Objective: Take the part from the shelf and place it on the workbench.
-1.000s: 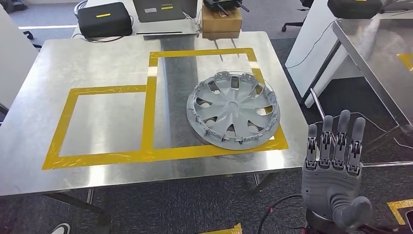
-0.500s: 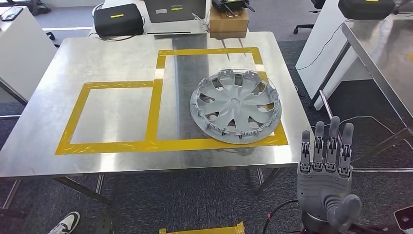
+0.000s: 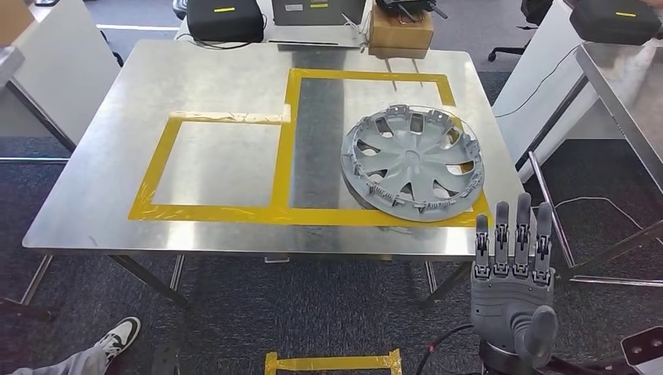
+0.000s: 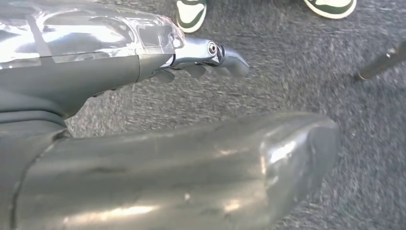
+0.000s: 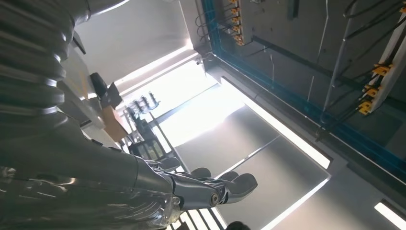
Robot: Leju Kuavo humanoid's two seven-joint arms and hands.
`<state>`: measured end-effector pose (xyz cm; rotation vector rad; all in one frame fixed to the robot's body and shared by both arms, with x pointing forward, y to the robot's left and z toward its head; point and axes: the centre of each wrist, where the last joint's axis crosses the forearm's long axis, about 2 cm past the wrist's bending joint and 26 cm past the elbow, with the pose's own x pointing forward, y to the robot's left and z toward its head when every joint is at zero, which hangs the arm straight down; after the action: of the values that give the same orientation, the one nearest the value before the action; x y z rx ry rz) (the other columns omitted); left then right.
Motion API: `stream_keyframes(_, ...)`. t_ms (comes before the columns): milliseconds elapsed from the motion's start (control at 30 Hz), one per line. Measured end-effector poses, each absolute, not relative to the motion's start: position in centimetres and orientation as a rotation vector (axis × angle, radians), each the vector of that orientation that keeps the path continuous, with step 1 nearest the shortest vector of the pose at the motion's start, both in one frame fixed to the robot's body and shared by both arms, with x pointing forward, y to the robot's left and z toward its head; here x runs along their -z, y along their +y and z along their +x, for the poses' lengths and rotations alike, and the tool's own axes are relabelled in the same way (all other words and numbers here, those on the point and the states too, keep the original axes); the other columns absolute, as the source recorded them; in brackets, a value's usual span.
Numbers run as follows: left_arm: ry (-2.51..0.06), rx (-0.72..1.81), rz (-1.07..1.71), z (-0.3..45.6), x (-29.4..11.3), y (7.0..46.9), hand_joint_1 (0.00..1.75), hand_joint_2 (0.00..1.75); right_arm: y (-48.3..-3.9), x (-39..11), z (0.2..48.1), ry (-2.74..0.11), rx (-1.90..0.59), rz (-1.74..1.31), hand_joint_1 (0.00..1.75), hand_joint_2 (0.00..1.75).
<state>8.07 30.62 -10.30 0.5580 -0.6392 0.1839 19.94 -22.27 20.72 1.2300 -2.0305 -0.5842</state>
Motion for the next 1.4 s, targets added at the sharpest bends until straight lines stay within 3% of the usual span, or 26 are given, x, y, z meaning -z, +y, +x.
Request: stream_keyframes(1400,-0.627,-0.193,0.611,7.90,10.28,29.69,0.00,0.00,-22.44,-20.86,19.63,-2.015,0.553,1.128,0.00,1.75)
